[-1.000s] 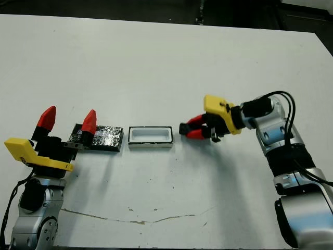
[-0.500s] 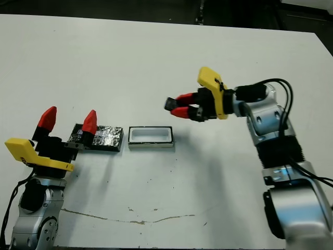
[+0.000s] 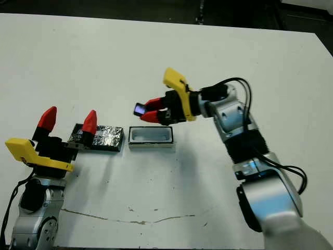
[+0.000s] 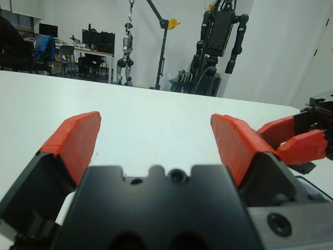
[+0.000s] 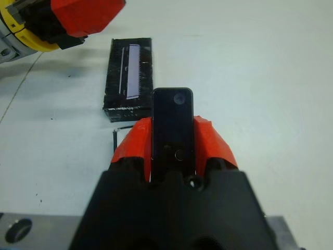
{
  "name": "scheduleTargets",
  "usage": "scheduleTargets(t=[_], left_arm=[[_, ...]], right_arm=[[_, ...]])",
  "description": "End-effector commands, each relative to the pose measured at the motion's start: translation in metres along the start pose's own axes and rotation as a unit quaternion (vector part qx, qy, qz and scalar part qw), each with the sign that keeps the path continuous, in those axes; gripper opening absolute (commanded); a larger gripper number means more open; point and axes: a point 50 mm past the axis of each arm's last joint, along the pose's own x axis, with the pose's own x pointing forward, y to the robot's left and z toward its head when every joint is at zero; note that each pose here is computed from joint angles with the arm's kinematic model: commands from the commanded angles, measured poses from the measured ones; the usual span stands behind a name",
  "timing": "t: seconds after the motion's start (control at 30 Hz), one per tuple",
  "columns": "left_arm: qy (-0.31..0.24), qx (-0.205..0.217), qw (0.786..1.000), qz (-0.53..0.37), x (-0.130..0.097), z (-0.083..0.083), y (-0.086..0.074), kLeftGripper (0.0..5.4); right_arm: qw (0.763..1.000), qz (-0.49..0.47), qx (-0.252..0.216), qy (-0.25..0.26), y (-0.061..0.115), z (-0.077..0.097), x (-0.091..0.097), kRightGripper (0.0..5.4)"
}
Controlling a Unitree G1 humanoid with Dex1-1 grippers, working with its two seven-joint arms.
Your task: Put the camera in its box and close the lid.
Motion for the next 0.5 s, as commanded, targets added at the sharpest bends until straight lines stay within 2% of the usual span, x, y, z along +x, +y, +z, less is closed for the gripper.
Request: scheduleTargets(t=[0.03, 0.2, 0.5], left_arm=[[0.016, 0.002, 1.000, 0.002, -0.003, -0.004, 0.001, 5.40], [0.016, 0.001, 1.000, 0.004, -0.003, -0.004, 0.001, 5.40], [0.016, -0.004, 1.000, 0.003, -0.003, -0.005, 0.001, 5.40]], right_arm=[[1.000, 0.016, -0.012, -0.005, 0.001, 0.001, 0.006, 1.64], [0.999, 0.036, -0.004, -0.006, 0.005, -0.003, 0.014, 1.64], [0.998, 0.055, 0.030, -0.001, 0.007, -0.014, 0.014, 1.64]])
